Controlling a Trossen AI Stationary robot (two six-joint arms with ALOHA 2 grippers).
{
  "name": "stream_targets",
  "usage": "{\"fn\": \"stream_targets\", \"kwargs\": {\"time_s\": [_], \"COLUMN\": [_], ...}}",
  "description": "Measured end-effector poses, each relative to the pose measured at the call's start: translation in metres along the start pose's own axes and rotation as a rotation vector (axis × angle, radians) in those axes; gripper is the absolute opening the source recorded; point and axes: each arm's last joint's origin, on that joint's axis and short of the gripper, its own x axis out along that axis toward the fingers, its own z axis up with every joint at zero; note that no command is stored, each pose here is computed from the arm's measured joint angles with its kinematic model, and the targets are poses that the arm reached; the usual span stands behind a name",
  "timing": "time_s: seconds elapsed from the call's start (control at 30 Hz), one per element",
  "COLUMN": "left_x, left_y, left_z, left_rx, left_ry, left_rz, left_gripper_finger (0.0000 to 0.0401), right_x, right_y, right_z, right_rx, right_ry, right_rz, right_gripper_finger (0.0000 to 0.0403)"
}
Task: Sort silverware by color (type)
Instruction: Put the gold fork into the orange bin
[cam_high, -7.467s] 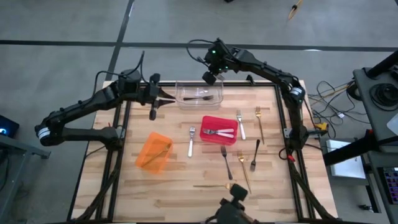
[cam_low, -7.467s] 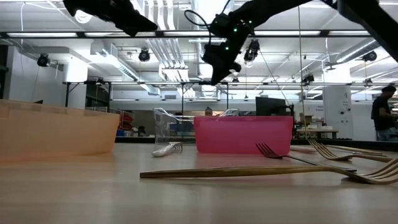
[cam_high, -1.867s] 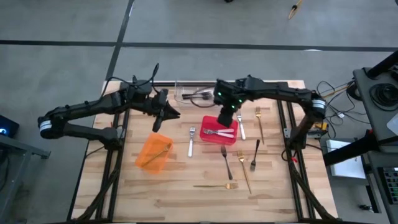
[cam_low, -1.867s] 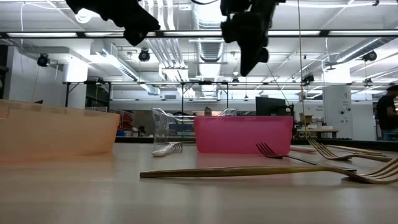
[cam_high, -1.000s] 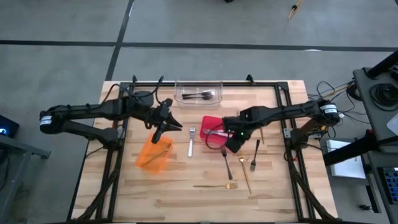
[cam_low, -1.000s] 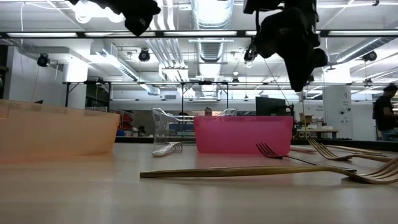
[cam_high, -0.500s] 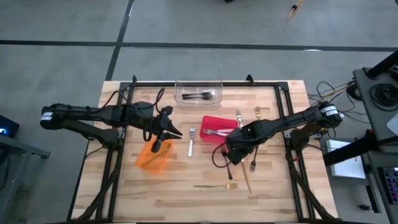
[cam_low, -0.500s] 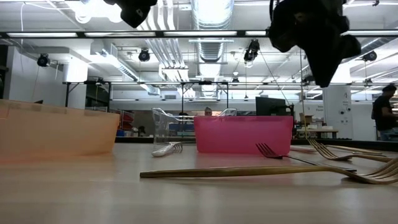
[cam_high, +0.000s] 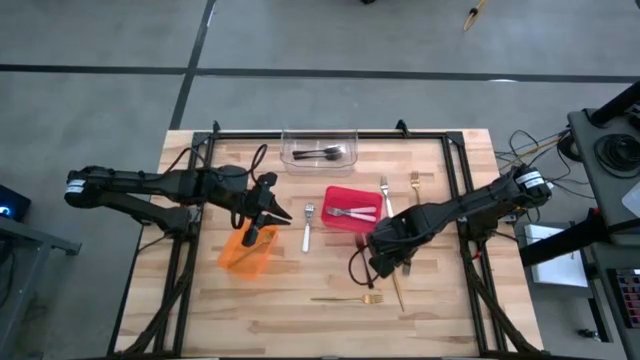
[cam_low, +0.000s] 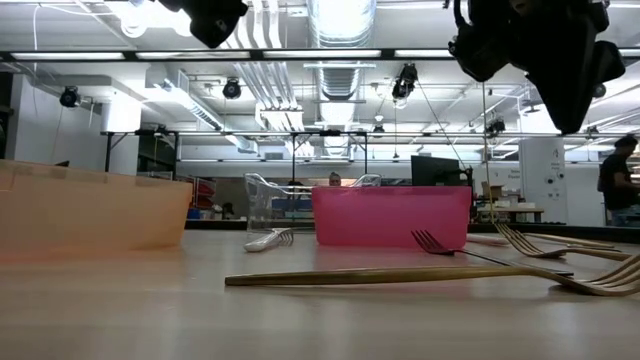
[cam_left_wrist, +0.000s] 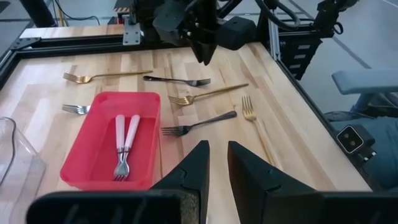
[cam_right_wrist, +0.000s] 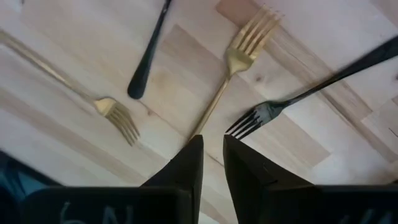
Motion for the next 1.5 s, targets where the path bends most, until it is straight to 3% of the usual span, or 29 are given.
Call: {"fn": "stream_targets", "kwargs": {"time_s": [0.37,0.53,0.77,1.03,1.23,1.5], "left_x": [0.002,0.003,0.003,0.003,0.003,0.003], "left_y": [0.000,0.000,0.000,0.001,0.001,0.001], "left_z": [-0.005,-0.006,-0.006,-0.007,-0.006,-0.006], "left_rx": [-0.002,-0.002,-0.002,-0.002,-0.001,0.001], "left_ry": [0.014,0.014,0.016,0.017,0.015,0.009], "left_rz": [-0.002,-0.002,0.008,0.026,0.048,0.048], "left_gripper_finger": [0.0041,0.0041,0.0041,0.0041,0.0041,0.0041], "right_x": [0.012,0.026,0.050,0.067,0.074,0.096], "right_y": [-0.004,-0.005,-0.007,-0.019,-0.018,-0.015], "right_z": [-0.010,-0.008,-0.004,-0.005,-0.004,0.001], "right_rx": [0.095,0.116,0.161,0.214,0.212,0.187], "right_ry": [-0.041,-0.052,-0.074,-0.063,-0.072,-0.050], "right_rz": [-0.060,-0.027,0.068,0.033,0.071,0.007], "right_gripper_finger": [0.0154,0.0176,0.0180,0.0180,0.0179,0.0169]}}
